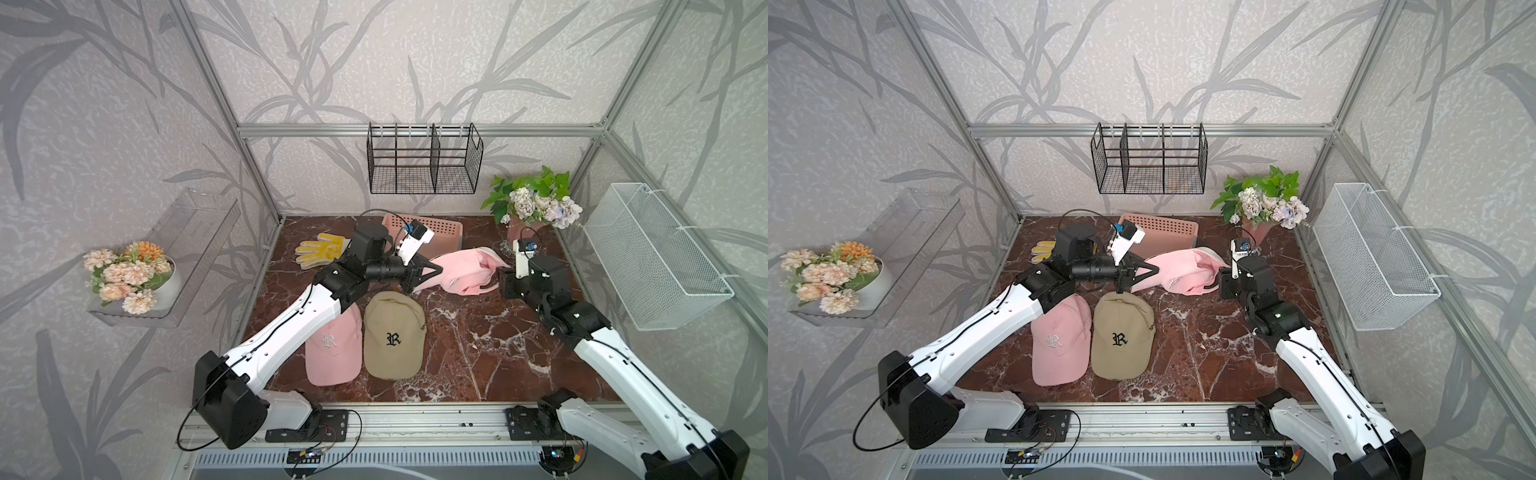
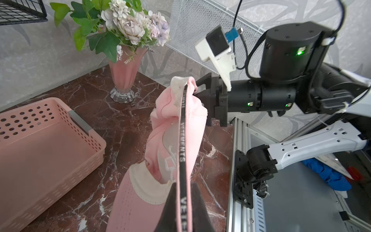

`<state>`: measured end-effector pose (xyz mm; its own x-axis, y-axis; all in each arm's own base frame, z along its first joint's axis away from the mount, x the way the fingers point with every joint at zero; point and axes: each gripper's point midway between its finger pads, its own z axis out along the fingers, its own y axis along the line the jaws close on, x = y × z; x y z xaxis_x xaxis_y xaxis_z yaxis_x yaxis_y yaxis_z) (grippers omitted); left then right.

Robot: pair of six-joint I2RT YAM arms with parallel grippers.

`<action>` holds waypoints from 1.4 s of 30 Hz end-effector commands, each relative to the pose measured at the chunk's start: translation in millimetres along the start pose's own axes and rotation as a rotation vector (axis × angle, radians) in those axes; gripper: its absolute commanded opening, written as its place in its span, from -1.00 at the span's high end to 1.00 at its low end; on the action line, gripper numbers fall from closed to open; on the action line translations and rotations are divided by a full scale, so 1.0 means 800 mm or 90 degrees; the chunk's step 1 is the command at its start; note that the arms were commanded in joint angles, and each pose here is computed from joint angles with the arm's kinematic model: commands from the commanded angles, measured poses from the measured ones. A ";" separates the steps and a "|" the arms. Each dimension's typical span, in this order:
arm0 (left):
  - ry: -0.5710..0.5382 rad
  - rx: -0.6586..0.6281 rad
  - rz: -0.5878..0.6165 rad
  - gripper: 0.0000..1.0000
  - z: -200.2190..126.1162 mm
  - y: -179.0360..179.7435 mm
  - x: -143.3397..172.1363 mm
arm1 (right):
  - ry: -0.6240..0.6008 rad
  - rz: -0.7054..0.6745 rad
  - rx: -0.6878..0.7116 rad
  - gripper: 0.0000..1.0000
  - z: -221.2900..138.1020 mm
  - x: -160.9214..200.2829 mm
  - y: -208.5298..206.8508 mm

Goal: Turn the baseball cap inside out
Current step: Turn over the baseball cap.

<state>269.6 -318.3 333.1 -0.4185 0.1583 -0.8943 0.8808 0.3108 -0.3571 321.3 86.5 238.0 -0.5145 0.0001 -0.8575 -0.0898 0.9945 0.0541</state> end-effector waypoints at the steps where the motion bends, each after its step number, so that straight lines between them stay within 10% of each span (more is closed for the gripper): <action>1: -0.051 0.081 -0.001 1.00 -0.017 -0.035 -0.039 | 0.021 -0.006 0.066 -0.06 0.007 0.007 -0.021; 15: -0.076 -0.084 -0.118 1.00 -0.011 0.040 -0.031 | 0.002 -0.003 0.007 -0.45 -0.022 -0.003 -0.017; 28: -0.046 -0.030 -0.135 1.00 0.004 0.034 -0.019 | -0.099 0.063 -0.288 -0.52 -0.070 -0.036 0.053; 42: -0.050 -0.039 -0.164 1.00 0.006 0.039 -0.024 | -0.019 0.054 -0.465 -0.42 -0.086 -0.020 0.106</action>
<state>307.3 -312.6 319.3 -0.6338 0.0119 -0.7734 0.6999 0.4346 -0.5668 265.7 156.7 278.6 -0.5278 0.0834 -0.8453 -0.5651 0.7084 0.4228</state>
